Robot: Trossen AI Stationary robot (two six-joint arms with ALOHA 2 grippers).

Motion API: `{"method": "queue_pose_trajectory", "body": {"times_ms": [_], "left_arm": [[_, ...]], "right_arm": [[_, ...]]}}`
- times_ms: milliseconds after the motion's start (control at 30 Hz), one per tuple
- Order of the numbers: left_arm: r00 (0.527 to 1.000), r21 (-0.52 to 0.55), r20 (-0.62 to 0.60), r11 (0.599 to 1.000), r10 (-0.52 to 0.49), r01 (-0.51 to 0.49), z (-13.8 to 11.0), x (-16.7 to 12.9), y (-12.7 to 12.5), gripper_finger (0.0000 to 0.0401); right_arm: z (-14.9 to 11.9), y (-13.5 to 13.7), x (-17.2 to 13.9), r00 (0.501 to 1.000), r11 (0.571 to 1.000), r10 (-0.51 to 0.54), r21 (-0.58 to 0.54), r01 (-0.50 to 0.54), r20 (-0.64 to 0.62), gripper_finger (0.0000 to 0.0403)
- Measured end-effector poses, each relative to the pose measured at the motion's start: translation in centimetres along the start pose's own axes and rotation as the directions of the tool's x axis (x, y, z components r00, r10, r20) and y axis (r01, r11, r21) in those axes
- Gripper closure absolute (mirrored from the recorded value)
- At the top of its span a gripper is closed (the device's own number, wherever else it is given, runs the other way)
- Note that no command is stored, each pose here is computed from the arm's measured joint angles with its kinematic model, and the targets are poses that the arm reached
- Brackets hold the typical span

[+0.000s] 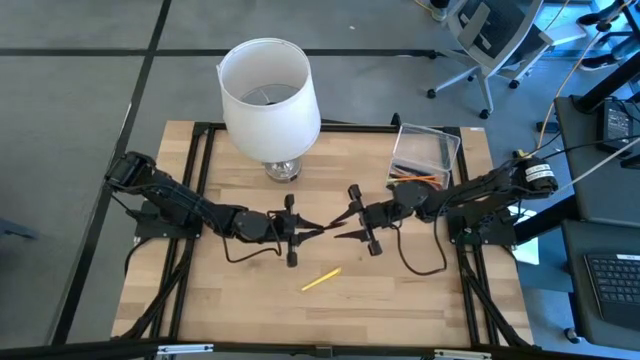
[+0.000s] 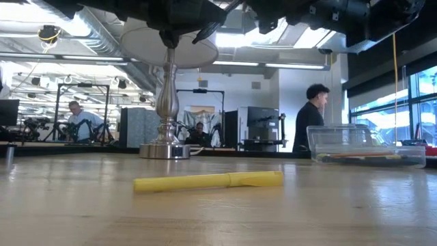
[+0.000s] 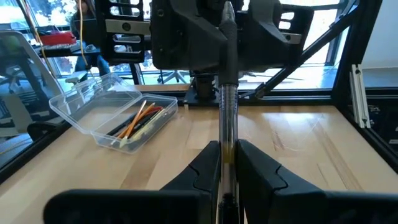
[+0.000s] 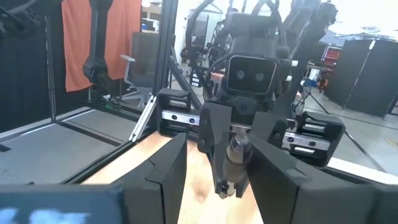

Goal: Pick & place school supplies into a supply box
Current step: Put the black pen into the transparent supply box

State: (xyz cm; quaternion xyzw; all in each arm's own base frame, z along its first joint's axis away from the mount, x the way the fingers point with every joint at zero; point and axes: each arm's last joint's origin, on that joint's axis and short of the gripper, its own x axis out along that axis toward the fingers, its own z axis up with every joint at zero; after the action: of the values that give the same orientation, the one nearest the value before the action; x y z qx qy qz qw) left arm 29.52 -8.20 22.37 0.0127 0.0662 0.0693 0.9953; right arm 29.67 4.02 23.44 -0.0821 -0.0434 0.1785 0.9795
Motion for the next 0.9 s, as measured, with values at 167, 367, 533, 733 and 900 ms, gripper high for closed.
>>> {"method": "queue_pose_trajectory", "body": {"times_ms": [167,367,533,733,900], "left_arm": [[1.0,-0.001,-0.002,1.0,0.0,0.0,0.0,0.0,0.0,0.0367],[1.0,-0.001,-0.002,1.0,-0.004,0.004,0.0,0.0,0.0,0.0364],[1.0,-0.001,-0.001,1.0,-0.005,0.005,0.0,0.0,0.0,0.0364],[1.0,0.03,-0.019,1.0,-0.004,0.004,-0.2,0.0,-0.1,0.034],[0.996,0.023,-0.091,1.0,0.021,-0.019,-0.9,-0.1,0.1,0.0304]], "right_arm": [[-0.2,-0.1,0.6,0.999,1.0,0.004,0.008,-0.004,-0.032,0.0258],[-0.3,-0.2,0.6,0.999,1.0,0.001,0.008,-0.001,-0.041,0.0313],[-0.2,-0.2,0.6,0.999,1.0,-0.005,-0.012,0.004,-0.041,0.0356],[-0.4,-0.2,0.6,0.998,1.0,0.0,-0.015,-0.001,-0.059,0.0355],[-1.3,-0.1,0.4,0.985,0.999,-0.033,0.006,0.035,-0.17,0.0355]]}}
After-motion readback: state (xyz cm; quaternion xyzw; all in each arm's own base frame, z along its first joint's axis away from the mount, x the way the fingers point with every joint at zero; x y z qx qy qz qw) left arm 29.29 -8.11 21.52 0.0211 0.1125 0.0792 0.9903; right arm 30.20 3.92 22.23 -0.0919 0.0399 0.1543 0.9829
